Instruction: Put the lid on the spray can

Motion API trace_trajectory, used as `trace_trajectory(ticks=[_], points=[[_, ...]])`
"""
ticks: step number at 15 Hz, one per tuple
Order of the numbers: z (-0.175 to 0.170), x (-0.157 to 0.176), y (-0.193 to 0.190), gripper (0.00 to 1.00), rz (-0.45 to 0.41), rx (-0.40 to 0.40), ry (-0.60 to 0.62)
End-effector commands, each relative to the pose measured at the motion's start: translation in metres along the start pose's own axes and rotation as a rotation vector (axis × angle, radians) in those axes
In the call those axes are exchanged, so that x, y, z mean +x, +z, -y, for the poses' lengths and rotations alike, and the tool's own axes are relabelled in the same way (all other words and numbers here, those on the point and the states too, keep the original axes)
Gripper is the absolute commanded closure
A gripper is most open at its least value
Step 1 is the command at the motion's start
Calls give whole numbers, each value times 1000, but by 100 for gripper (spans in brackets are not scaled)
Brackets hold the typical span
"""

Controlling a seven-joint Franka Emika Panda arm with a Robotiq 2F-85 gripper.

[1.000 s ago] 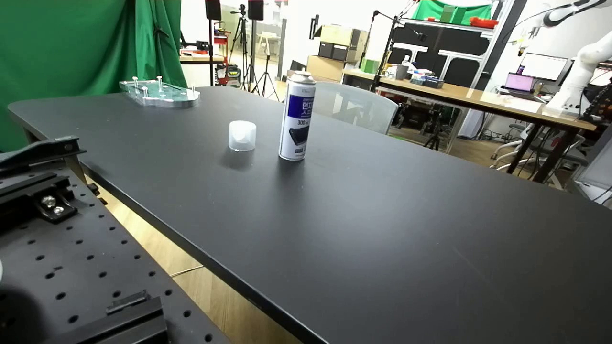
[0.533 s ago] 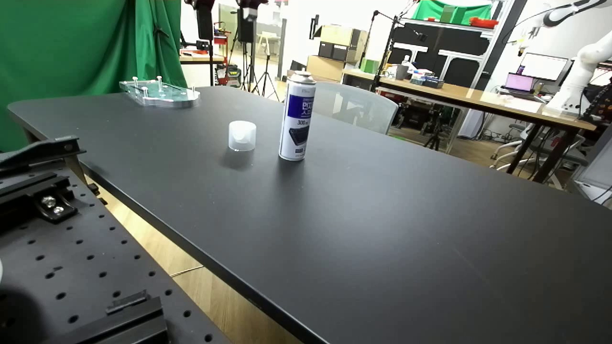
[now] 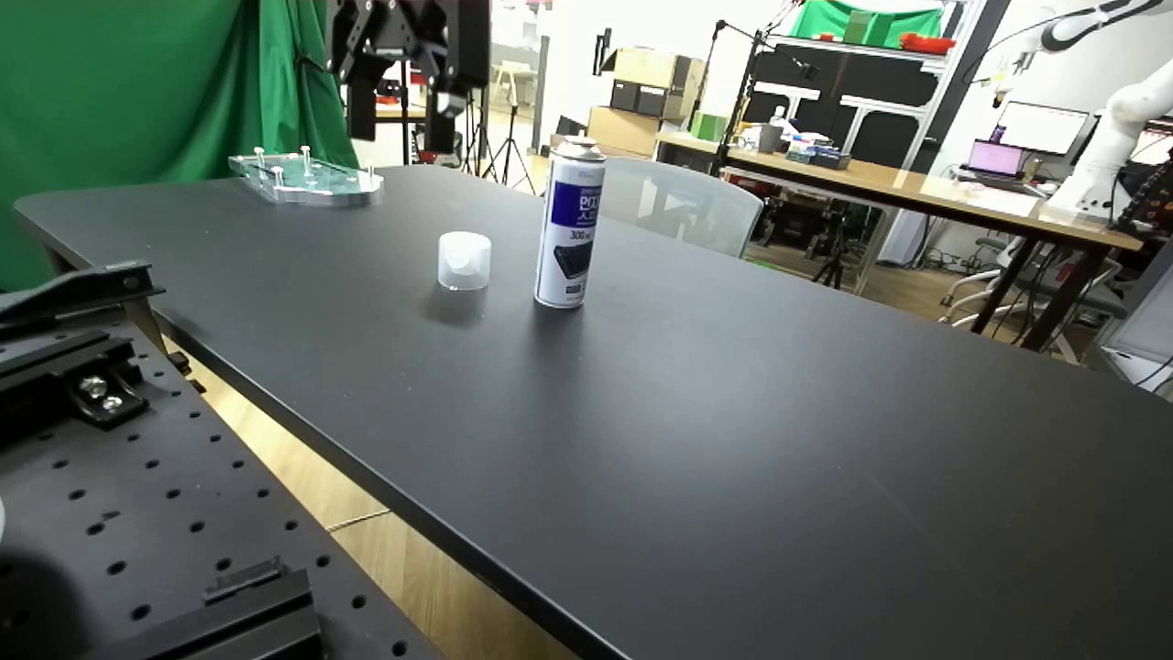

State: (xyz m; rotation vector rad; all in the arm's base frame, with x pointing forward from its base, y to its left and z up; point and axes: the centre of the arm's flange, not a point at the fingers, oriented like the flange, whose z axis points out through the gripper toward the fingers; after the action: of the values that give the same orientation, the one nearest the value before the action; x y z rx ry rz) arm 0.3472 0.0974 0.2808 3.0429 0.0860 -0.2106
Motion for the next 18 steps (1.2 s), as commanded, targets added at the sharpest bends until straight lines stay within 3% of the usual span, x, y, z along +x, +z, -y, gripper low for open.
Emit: trace_trajectory(ticks=[1,7,11,13,18], points=[[17,24,35,0,91,10,-33],[36,44,85,0,221,15,-61],[40,59,111,0,260,14,-61],[43,67,117,0,220,18,-68],[61,81,114,0,-22,61,-82]])
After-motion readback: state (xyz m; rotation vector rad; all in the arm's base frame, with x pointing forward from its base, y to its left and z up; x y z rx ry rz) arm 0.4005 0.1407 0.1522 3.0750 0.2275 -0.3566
